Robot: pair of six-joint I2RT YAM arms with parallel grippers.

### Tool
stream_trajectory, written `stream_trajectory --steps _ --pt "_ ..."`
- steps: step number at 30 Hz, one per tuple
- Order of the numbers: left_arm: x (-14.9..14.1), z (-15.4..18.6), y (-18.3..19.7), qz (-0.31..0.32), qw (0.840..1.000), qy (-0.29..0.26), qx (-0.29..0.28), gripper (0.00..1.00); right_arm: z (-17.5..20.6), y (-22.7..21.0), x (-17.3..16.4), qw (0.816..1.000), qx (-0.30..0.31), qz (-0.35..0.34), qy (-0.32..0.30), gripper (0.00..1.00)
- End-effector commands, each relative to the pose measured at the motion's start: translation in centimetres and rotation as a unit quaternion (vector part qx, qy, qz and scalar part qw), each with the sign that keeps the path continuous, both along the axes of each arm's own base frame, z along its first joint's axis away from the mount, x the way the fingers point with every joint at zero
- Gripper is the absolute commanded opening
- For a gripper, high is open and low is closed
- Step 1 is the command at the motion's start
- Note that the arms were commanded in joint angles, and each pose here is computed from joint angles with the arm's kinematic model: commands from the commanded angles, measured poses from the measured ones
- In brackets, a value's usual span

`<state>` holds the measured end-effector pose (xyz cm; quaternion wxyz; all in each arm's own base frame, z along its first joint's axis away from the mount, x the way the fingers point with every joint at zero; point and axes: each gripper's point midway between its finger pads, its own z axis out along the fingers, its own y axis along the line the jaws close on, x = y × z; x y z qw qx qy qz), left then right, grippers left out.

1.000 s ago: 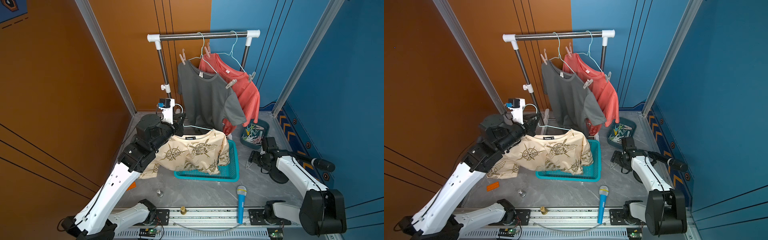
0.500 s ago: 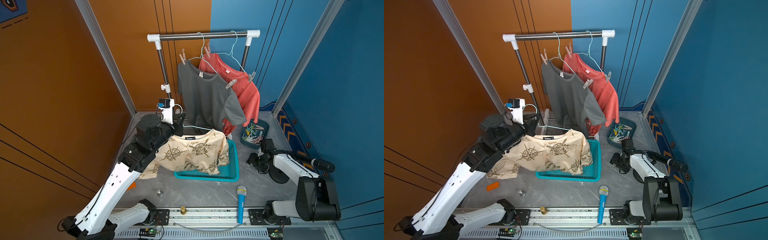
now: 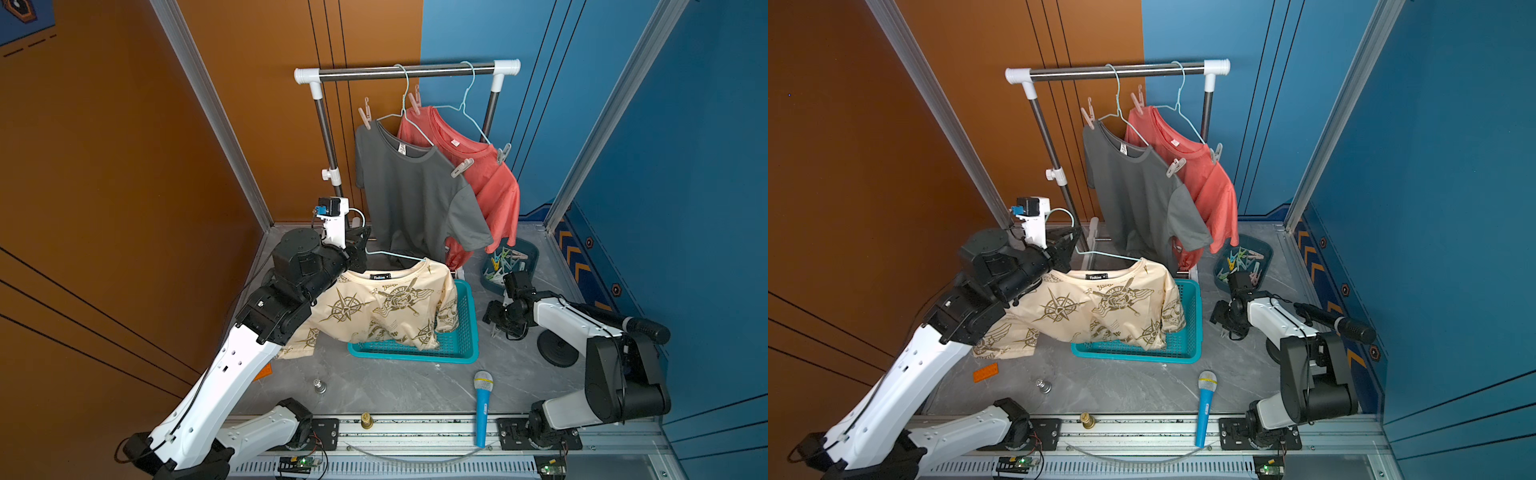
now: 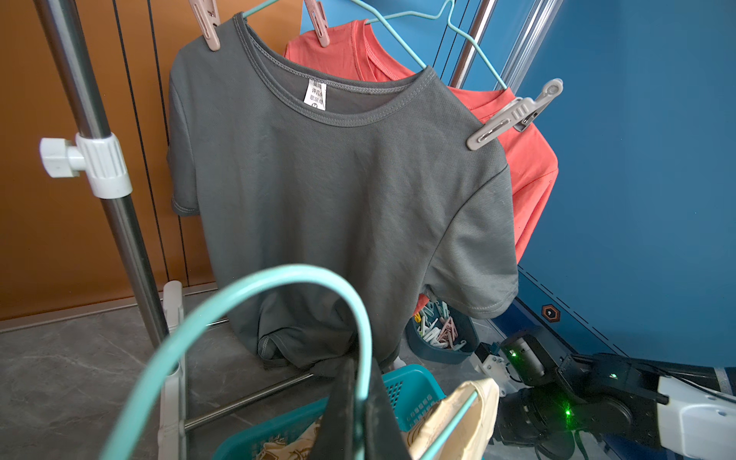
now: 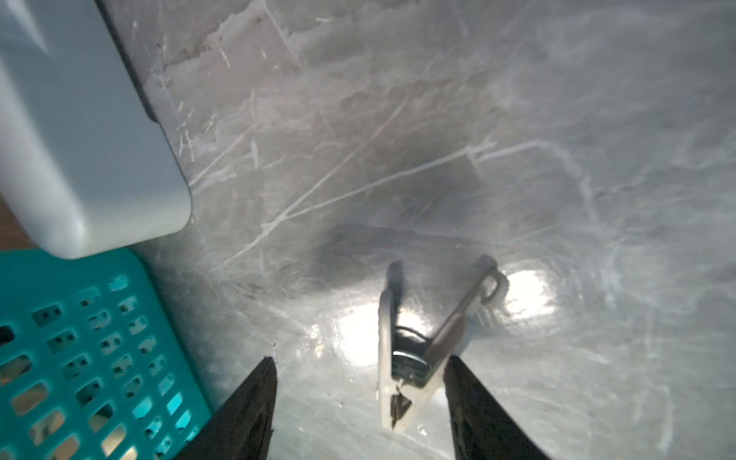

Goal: Use clothespins to secure the t-shirt on both sides of the hanger
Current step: Pick up the clothespin from the center of the board.

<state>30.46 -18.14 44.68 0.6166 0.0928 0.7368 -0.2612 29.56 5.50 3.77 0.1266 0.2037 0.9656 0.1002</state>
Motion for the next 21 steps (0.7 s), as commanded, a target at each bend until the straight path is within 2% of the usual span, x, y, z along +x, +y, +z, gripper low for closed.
stream_trajectory --steps 1,5,10,21 --pt "0.0 0.6 0.3 0.002 1.000 -0.011 -0.011 0.05 -0.2 -1.0 -0.3 0.999 -0.030 -0.005 0.014 0.69" --pt "0.1 0.6 0.4 0.005 1.000 -0.011 -0.011 0.05 0.6 -1.3 -0.9 0.999 -0.041 -0.007 0.007 0.75" --pt "0.4 0.5 0.2 0.001 1.000 -0.009 -0.014 0.05 0.4 -1.6 -1.2 0.999 -0.046 -0.007 0.010 0.77" --pt "0.2 0.6 0.5 0.004 1.000 -0.009 -0.013 0.05 -0.8 0.1 1.5 1.000 -0.005 -0.008 0.005 0.64"
